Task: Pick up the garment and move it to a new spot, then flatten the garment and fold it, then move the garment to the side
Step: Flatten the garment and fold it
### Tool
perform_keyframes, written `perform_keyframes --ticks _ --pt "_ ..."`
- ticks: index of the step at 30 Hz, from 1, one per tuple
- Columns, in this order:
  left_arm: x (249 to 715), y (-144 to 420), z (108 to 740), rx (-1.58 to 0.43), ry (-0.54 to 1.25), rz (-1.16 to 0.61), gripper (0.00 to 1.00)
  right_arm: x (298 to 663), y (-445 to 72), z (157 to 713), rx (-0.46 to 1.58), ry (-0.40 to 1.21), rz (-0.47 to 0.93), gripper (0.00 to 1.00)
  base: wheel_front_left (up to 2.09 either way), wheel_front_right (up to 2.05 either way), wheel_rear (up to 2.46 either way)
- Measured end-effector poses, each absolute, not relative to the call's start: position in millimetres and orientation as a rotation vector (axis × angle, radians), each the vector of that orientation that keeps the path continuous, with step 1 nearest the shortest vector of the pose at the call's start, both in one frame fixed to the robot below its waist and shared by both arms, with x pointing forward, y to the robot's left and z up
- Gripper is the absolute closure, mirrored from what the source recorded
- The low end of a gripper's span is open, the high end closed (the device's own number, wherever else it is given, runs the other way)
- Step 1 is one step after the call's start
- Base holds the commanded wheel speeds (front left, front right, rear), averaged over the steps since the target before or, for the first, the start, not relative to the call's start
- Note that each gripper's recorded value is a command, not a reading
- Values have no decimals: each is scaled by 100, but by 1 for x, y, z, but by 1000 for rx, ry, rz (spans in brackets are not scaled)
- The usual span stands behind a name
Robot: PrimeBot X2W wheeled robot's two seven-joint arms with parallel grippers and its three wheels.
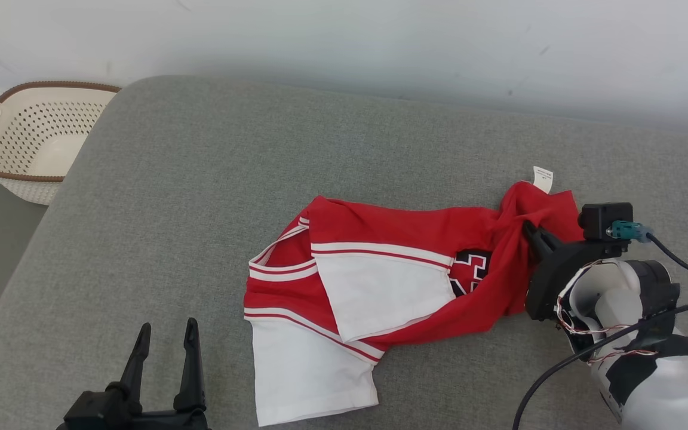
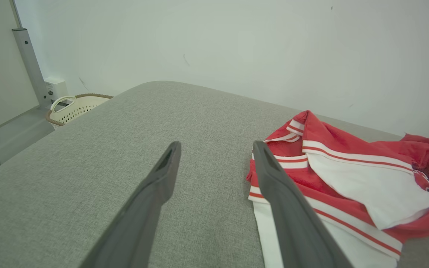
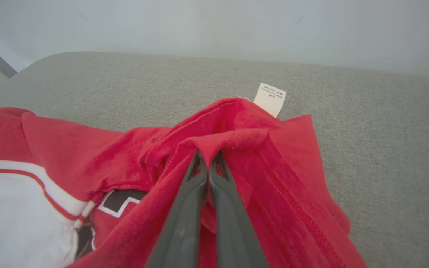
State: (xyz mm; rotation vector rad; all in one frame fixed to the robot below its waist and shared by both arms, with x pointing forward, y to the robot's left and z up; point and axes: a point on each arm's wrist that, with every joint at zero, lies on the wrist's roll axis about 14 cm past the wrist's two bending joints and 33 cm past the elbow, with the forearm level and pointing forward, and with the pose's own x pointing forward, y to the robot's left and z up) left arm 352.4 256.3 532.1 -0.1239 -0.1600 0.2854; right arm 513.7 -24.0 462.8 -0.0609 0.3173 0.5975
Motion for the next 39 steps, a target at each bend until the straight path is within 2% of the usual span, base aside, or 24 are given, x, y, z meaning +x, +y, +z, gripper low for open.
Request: perform_keyframes --ticks 2,3,4,5,13,20,29,39 --pt "352 258 531 -123 -157 290 0 515 -23 458 -70 323 596 100 0 0 0" --pt "352 258 531 -123 -157 291 0 514 -21 457 -68 324 597 71 0 0 0" --pt "352 258 532 -123 -158 291 0 513 -20 457 -65 318 599 15 0 0 0" --pt "352 258 532 -123 -159 292 0 513 -19 458 -64 309 601 0 0 0 0" --pt "351 255 536 -131 -175 280 0 511 -29 484 -22 198 589 0 0 0 0" --pt "352 247 540 -135 -188 253 0 493 -56 488 -3 162 564 0 0 0 0" --pt "351 240 542 -138 -197 231 0 467 -92 479 39 162 495 0 0 0 0" --pt "353 236 540 -136 -190 221 0 452 -100 467 57 185 470 0 0 0 0"
